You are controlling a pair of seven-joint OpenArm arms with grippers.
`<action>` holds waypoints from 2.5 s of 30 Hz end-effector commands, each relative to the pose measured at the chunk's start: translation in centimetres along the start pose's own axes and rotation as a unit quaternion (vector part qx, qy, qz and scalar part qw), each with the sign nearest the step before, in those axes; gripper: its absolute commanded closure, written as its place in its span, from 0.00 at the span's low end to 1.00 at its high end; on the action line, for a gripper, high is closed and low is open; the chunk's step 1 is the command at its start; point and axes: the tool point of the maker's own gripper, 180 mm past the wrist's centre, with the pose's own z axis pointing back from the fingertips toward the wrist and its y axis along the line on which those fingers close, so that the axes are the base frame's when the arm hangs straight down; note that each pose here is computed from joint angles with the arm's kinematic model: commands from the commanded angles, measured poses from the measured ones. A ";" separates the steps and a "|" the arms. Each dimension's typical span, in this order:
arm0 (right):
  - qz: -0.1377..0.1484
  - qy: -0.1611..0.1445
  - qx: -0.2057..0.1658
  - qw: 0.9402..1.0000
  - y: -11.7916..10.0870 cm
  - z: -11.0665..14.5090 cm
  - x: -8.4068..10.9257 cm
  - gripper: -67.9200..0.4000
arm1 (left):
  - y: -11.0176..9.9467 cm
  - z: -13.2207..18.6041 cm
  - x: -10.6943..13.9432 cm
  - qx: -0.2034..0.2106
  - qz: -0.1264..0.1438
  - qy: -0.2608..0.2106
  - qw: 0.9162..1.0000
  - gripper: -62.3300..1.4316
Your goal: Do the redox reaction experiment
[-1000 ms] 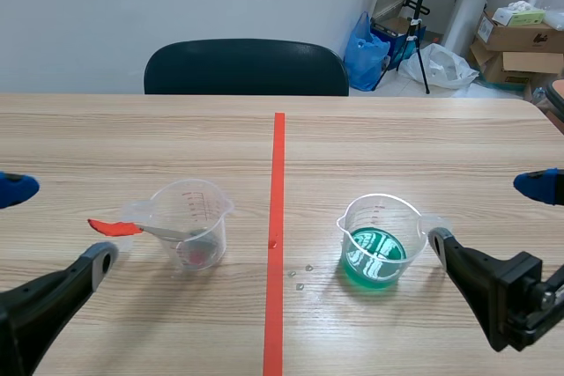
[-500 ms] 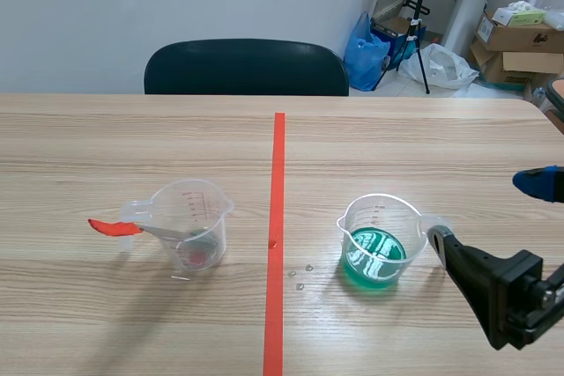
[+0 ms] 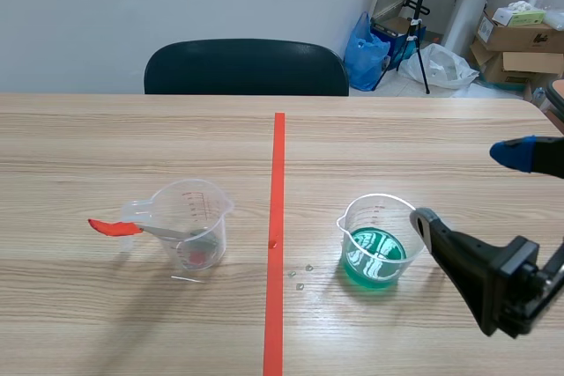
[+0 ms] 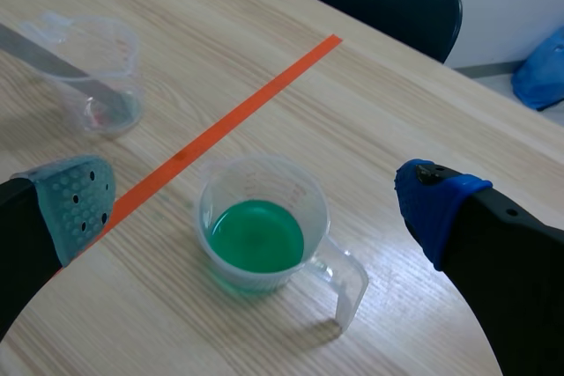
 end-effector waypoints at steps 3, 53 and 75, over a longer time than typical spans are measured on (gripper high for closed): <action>0.033 -0.026 0.022 0.999 0.7 -1.4 1.7 0.00 | 0.1 0.0 0.8 0.005 0.005 -0.016 1.000 0.00; 0.126 -0.196 0.274 0.933 19.8 -16.4 3.4 0.00 | -0.4 0.1 1.1 0.000 -0.011 -0.025 1.000 0.00; 0.128 -0.186 0.244 0.943 20.1 -18.1 3.9 0.00 | -0.4 0.1 1.1 0.000 -0.011 -0.025 1.000 0.00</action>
